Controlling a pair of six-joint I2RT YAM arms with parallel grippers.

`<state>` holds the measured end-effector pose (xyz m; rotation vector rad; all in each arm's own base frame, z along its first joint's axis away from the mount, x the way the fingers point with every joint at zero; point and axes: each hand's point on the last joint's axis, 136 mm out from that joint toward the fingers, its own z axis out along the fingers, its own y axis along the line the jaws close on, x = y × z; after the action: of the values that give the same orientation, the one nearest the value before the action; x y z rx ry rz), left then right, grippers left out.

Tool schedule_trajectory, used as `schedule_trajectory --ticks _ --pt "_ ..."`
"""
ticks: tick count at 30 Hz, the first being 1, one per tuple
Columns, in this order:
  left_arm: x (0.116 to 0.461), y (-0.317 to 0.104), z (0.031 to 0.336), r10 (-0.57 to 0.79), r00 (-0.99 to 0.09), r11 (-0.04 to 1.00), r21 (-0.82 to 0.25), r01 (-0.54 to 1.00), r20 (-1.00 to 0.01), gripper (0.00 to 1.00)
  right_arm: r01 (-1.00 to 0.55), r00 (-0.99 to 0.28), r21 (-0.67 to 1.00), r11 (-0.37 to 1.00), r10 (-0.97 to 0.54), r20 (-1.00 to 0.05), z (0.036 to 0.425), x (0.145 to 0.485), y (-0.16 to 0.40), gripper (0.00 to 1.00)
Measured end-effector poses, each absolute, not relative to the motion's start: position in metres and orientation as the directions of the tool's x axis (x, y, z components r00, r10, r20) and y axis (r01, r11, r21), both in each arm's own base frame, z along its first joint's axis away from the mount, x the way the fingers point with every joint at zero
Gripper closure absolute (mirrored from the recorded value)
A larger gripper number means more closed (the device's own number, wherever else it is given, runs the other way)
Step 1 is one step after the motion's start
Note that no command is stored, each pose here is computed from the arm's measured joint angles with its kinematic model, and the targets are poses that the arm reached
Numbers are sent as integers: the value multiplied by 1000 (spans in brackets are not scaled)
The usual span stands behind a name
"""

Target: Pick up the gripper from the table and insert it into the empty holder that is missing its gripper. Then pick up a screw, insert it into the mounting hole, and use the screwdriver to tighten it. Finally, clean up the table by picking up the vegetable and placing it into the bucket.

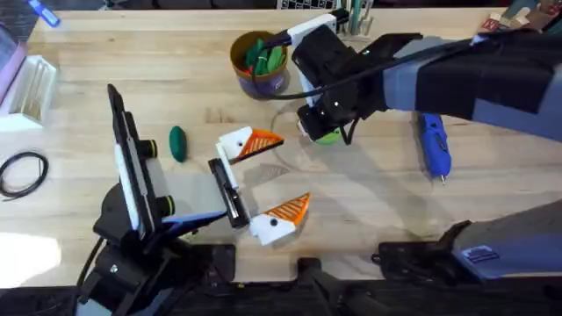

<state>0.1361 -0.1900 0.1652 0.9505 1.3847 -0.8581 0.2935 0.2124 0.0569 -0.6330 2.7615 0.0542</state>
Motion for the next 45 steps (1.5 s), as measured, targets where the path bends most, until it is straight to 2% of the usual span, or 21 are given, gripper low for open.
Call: schedule_trajectory --ticks 5,9,16,23,32,45 --pt "136 -190 165 52 23 396 42 917 -998 16 -445 -858 -61 893 -445 -258 61 287 204 995" --pt "136 -190 165 52 23 396 42 917 -998 15 -460 -848 -99 882 -470 -246 89 288 198 995" --pt "136 -190 165 52 23 396 42 917 -998 15 -521 -773 -79 850 -509 -379 190 296 211 995" --pt "136 -190 165 52 23 396 42 917 -998 15 -654 -681 76 753 -541 -493 257 270 253 995" --pt "136 -190 166 45 10 397 27 918 -999 15 -788 -572 140 600 -628 -528 267 222 305 995" --pt "136 -190 165 20 -51 399 -39 916 -999 16 -822 -543 153 549 -672 -503 253 205 331 995"
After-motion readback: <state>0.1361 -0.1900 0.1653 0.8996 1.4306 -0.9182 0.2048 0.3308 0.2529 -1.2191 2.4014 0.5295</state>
